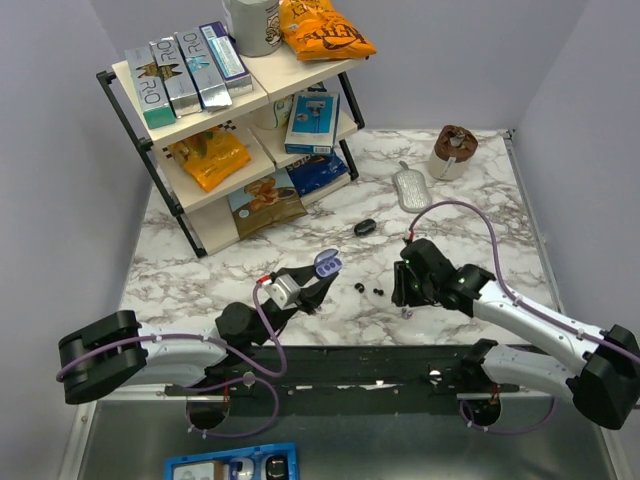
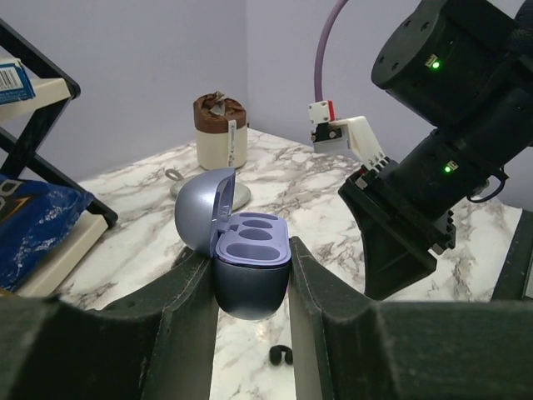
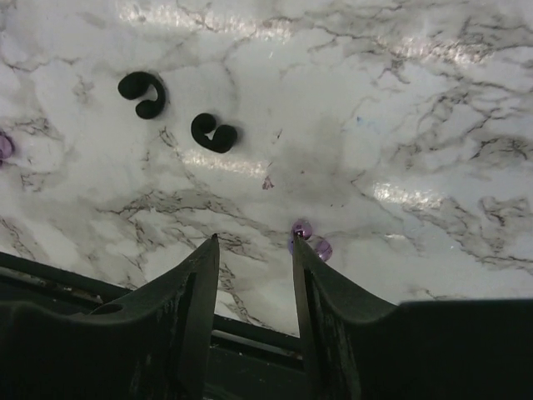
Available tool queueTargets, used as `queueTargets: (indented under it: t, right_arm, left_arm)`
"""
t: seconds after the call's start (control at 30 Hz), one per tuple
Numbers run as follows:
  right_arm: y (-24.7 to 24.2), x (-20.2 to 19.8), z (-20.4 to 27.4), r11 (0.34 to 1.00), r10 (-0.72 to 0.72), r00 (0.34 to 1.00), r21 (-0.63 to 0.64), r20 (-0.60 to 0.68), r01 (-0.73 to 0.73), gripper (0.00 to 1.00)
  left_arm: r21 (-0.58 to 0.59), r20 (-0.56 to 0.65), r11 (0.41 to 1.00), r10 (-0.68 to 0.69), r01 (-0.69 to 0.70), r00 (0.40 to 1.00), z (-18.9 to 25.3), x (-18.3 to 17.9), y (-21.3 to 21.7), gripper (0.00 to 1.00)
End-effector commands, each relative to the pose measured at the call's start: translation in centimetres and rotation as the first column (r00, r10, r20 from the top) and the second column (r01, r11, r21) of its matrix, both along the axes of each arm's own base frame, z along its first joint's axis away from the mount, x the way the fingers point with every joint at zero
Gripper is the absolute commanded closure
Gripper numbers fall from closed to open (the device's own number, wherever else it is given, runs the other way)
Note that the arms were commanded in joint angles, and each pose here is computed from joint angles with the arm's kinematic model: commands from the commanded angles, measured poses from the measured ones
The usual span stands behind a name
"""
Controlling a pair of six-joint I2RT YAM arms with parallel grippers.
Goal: Insert the wireless bluetooth earbuds into the charging case
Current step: Pick up the earbud from the center of the board.
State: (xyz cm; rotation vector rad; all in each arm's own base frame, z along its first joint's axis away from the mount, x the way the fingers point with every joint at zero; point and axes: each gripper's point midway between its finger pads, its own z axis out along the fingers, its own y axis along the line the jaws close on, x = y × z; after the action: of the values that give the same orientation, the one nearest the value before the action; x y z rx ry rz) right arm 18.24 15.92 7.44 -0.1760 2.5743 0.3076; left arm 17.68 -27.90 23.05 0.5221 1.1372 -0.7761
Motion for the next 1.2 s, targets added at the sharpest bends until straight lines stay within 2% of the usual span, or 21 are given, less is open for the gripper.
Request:
queueTargets:
  t: [0.0,0.1,0.2,0.47,0.73,0.97,1.17]
  right_arm:
    - [-0.9,-1.7,-1.4,0.998,-0.061,0.995,-0.015,-0.077,0.060,0.48]
    - [-1.6,-1.7,-1.4,0.994,-0.110,0.992,-0.018,-0.054,0.109,0.43]
    - [-2.2,-2.2,-2.2,0.987,-0.158,0.983,-0.047,-0.091,0.154,0.41]
    - [-2.6,-2.9,-3.9,0.974,-0.225,0.965,-0.057,-0.133,0.219,0.41]
    - [-2.7,-2.3,-4.8,0.952,-0.306,0.945,-0.040,-0.117,0.304,0.50]
    - [-2.6,-1.9,-5.6,0.950,-0.311,0.943,-0.065,-0.120,0.306,0.53]
    - [-2.7,-1.4,-5.4,0.947,-0.320,0.942,-0.068,-0.103,0.314,0.63]
  left_arm:
    - [-0.102,0.014,0.995,0.005,-0.004,1.000,1.9,-0.8,0.9,1.00]
    - [-0.089,0.005,0.996,0.006,-0.005,1.000,1.6,-0.9,0.9,1.00]
    - [-0.080,0.002,0.997,0.005,-0.004,1.000,1.3,-0.9,0.9,1.00]
    - [-0.081,-0.010,0.997,-0.005,0.004,1.000,0.9,-1.2,0.9,1.00]
    - [-0.085,-0.015,0.996,-0.004,0.003,1.000,0.7,-1.4,1.3,1.00]
    - [-0.080,-0.021,0.997,0.004,-0.006,1.000,0.4,-1.4,1.6,1.00]
    - [-0.081,-0.021,0.997,0.001,-0.003,1.000,0.4,-1.4,1.6,1.00]
